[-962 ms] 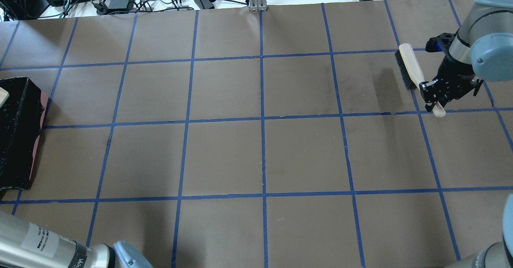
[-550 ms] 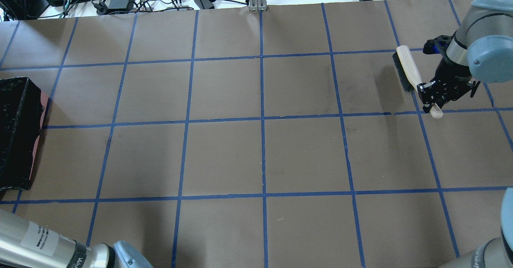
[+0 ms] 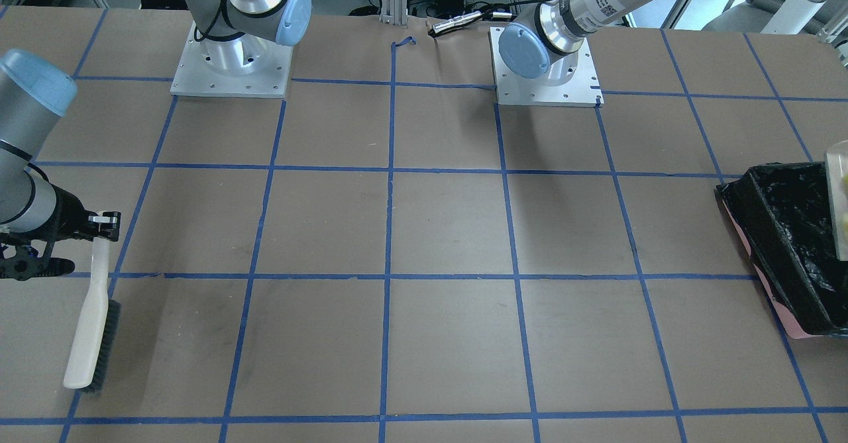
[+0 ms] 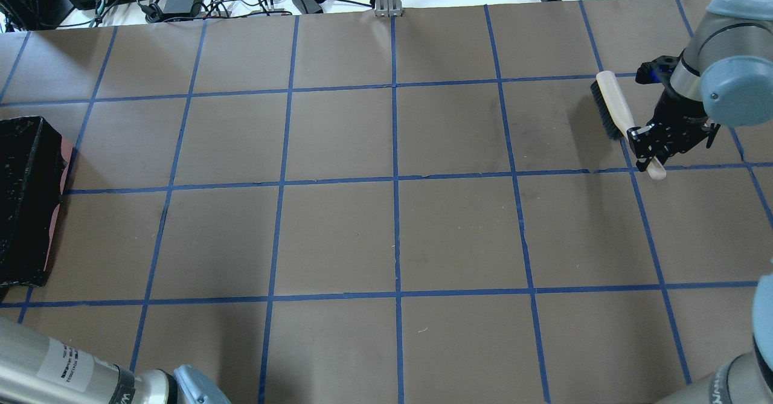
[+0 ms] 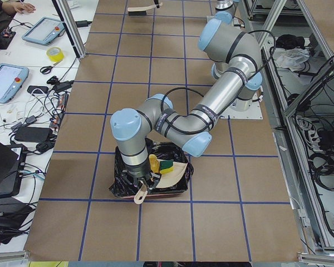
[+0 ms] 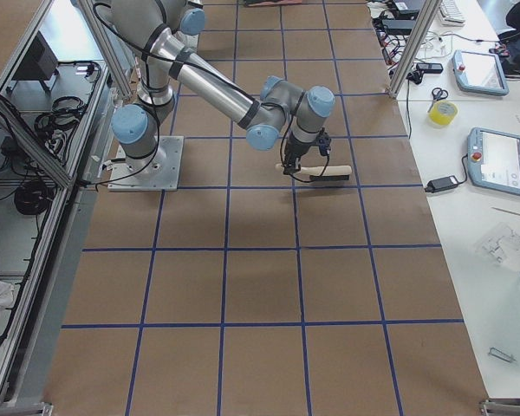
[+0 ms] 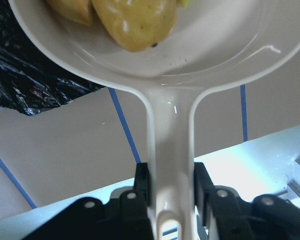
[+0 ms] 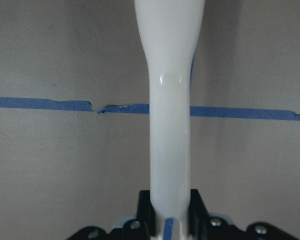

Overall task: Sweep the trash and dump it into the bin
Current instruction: 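Tip the dustpan over the black bin with the left gripper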

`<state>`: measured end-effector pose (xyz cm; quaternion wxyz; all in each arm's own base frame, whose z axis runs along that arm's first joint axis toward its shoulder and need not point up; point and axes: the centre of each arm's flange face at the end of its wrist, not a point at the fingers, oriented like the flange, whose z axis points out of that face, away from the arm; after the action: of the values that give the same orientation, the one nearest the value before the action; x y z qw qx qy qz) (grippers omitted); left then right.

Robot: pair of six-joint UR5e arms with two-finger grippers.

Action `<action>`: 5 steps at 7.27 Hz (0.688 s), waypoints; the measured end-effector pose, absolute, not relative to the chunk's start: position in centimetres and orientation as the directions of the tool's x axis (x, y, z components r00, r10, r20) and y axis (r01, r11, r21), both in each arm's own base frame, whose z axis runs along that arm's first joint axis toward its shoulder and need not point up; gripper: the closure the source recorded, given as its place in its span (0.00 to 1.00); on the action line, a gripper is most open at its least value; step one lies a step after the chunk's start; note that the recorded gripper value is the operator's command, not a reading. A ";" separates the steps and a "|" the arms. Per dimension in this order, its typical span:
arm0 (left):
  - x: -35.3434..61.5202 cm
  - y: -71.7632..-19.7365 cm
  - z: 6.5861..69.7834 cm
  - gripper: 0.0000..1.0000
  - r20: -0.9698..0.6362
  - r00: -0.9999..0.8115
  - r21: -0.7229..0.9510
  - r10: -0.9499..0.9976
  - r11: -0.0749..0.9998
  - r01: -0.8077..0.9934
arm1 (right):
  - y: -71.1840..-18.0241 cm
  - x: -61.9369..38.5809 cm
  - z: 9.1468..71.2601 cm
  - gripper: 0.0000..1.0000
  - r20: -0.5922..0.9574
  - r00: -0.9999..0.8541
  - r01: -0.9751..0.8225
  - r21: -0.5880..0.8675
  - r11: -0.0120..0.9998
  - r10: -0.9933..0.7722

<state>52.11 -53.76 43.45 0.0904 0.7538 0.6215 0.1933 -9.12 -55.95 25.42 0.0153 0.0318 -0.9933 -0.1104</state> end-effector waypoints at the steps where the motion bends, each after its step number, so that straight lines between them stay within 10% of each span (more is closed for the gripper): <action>1: 51.1 -53.8 43.2 1.00 0.179 0.128 0.425 0.975 -0.194 0.884 | -56.0 -9.1 25.3 1.00 0.023 -0.998 -0.055 0.220 0.974 -0.061; 3: 48.6 -53.3 42.3 1.00 0.168 0.101 0.507 0.981 -0.174 0.844 | -56.0 -9.1 24.6 0.97 0.017 -0.998 -0.051 0.233 0.971 -0.056; 4: 47.8 -52.9 42.2 1.00 0.164 0.100 0.520 0.981 -0.172 0.837 | -56.1 -9.2 24.5 0.23 0.018 -0.998 -0.051 0.237 0.970 -0.056; 5: 47.4 -52.7 42.2 1.00 0.160 0.101 0.524 0.982 -0.172 0.834 | -56.1 -9.2 24.4 0.05 0.022 -0.998 -0.048 0.236 0.970 -0.055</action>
<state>47.38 -52.72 42.21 0.1527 0.7261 0.6252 0.2419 -9.21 -56.09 24.42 0.0140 0.0260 -0.9925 -0.1187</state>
